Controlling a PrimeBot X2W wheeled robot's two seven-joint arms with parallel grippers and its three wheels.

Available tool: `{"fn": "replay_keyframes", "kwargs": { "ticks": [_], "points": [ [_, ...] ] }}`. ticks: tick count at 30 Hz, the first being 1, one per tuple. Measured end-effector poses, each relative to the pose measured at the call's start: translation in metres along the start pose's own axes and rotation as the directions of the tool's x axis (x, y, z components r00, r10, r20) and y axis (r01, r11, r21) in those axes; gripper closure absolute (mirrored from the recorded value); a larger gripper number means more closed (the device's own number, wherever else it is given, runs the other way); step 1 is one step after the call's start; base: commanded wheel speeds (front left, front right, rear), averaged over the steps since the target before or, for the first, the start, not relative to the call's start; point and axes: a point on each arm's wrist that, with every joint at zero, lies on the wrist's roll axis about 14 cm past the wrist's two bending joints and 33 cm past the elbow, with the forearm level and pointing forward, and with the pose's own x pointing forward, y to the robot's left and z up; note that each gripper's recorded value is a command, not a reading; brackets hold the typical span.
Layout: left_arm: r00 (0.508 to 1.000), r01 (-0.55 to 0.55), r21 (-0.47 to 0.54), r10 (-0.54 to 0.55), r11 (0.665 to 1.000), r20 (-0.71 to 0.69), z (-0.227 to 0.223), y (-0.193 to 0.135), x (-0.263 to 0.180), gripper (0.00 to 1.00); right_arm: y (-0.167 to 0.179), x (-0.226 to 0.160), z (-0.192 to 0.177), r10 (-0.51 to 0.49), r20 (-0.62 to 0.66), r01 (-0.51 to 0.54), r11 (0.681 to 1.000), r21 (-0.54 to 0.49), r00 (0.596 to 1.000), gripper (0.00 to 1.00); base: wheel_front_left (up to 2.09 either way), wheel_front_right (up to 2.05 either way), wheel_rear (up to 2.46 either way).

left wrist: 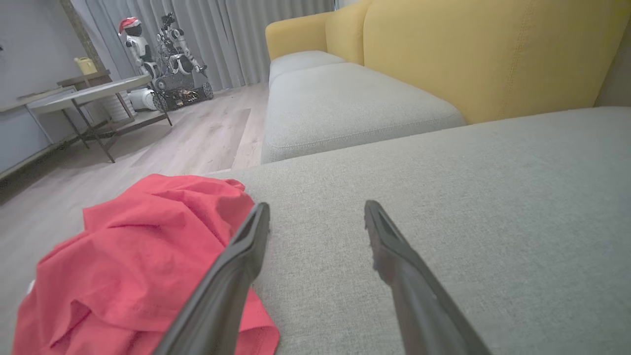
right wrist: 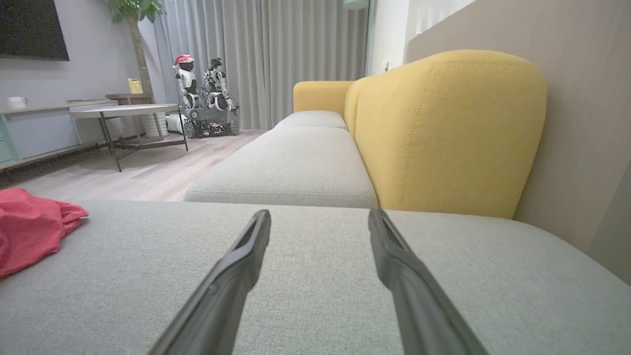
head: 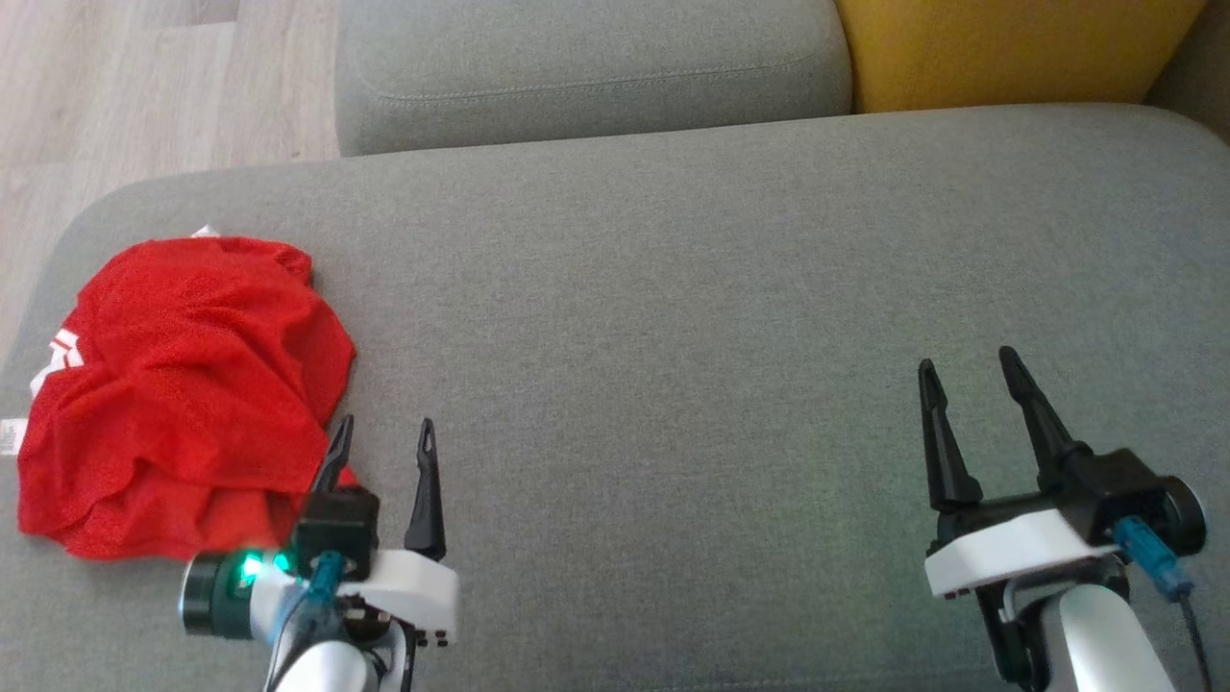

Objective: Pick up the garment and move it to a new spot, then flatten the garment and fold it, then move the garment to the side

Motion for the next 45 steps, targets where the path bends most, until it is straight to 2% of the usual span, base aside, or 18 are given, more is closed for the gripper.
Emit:
{"fn": "replay_keyframes", "kwargs": {
  "ticks": [3,7,12,13,16,18,25,31,40,45],
  "points": [
    [0.999,-0.018,0.039,0.017,0.999,0.03,0.005,0.001,0.0,0.0,0.002,0.0,0.002,0.009,0.01,-0.009,1.0,-0.015,1.0,0.0,0.0,0.0,0.0],
    [0.997,-0.039,0.012,0.038,0.999,0.068,0.017,0.003,0.001,0.0,0.002,0.001,0.004,0.003,0.026,-0.004,1.0,0.031,1.0,0.0,0.0,0.0,0.0],
    [0.994,-0.07,-0.124,0.08,0.99,0.077,0.027,0.011,0.004,0.0,0.001,-0.001,-0.007,-0.014,0.004,0.014,0.992,0.123,1.0,0.0,0.0,0.0,0.0],
    [0.994,-0.07,-0.124,0.08,0.99,0.077,0.027,0.011,0.004,0.0,0.001,-0.001,-0.007,-0.014,0.004,0.014,0.992,0.123,1.0,0.0,0.0,0.0,0.0],
    [0.994,-0.077,-0.218,0.093,0.973,0.064,0.024,0.015,0.002,0.0,0.0,-0.002,-0.014,-0.024,-0.017,0.026,0.986,0.165,1.0,0.0,0.0,0.0,0.0],
    [0.995,-0.063,-0.24,0.08,0.969,0.061,0.021,0.014,-0.001,0.0,0.0,-0.004,-0.018,-0.027,-0.028,0.031,0.982,0.188,0.999,0.0,0.0,0.0,0.0],
    [0.999,-0.018,-0.267,0.026,0.964,0.027,0.002,0.007,-0.003,0.0,0.004,-0.007,-0.025,-0.02,-0.041,0.028,0.977,0.213,0.999,0.0,0.0,0.0,0.0],
    [1.0,-0.022,-0.279,0.022,0.96,-0.004,-0.01,0.012,-0.005,0.0,0.003,-0.009,-0.028,-0.024,-0.049,0.034,0.977,0.212,0.998,0.0,0.0,0.0,0.0],
    [1.0,-0.029,-0.268,0.031,0.963,0.001,-0.009,0.017,-0.006,0.0,0.005,-0.007,-0.027,-0.018,-0.043,0.026,0.977,0.213,0.999,0.0,0.0,0.0,0.0],
    [0.996,-0.08,-0.266,0.086,0.961,0.009,-0.006,0.031,-0.013,0.0,0.022,0.0,-0.026,0.036,-0.038,-0.027,0.976,0.214,0.999,0.0,0.0,0.0,0.0]
  ]
}}
